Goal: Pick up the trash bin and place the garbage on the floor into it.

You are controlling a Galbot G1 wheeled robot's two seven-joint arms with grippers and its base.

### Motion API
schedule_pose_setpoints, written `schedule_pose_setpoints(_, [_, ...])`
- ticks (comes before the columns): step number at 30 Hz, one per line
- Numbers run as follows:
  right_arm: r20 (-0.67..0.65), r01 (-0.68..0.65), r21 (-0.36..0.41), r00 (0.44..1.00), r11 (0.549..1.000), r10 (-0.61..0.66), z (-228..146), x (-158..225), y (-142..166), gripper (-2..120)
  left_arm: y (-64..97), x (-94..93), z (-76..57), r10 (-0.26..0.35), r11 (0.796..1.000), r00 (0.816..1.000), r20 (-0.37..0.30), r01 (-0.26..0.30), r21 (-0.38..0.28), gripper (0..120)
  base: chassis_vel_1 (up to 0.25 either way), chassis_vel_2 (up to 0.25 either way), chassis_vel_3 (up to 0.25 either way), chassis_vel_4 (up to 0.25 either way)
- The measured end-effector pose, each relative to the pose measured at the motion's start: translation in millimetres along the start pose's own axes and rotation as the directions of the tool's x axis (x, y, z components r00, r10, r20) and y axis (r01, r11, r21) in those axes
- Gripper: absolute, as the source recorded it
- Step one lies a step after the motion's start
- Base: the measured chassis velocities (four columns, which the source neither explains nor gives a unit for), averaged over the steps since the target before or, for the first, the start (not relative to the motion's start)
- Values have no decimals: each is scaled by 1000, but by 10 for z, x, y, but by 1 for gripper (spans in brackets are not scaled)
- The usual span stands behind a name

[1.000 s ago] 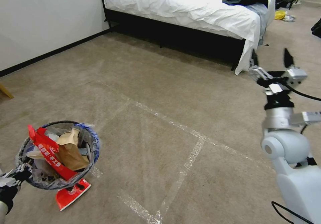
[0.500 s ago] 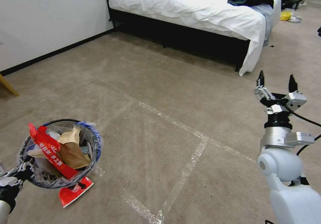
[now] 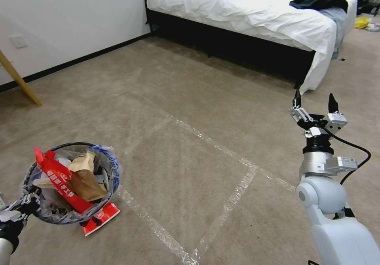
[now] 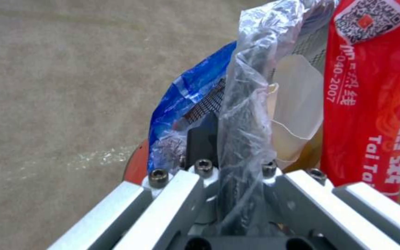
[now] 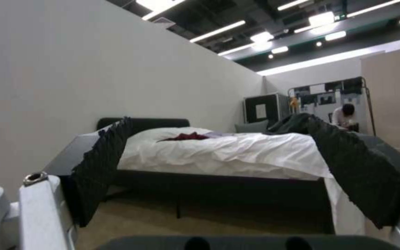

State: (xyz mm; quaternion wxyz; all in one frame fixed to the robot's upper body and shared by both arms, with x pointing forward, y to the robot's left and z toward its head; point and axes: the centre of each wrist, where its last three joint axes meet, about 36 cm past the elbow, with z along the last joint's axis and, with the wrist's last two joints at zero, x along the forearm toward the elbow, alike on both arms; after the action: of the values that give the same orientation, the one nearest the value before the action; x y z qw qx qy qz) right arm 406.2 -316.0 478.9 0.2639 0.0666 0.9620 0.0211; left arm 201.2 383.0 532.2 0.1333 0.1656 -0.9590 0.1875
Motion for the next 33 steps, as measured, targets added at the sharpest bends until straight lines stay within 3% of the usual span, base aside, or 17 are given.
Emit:
schedule_pose_setpoints(15, [-10,6,-11,1000,1000,-6,83,-31,40,95,31,-33,38,-13,1000,1000,-1,13,1,1,0,0,0,0])
schedule_pose_setpoints(33, [-13,8,-24,1000,1000,-8,184,-2,96,97,69,-41,47,-27,1000,1000,4,27,10,1,82,78,78,79])
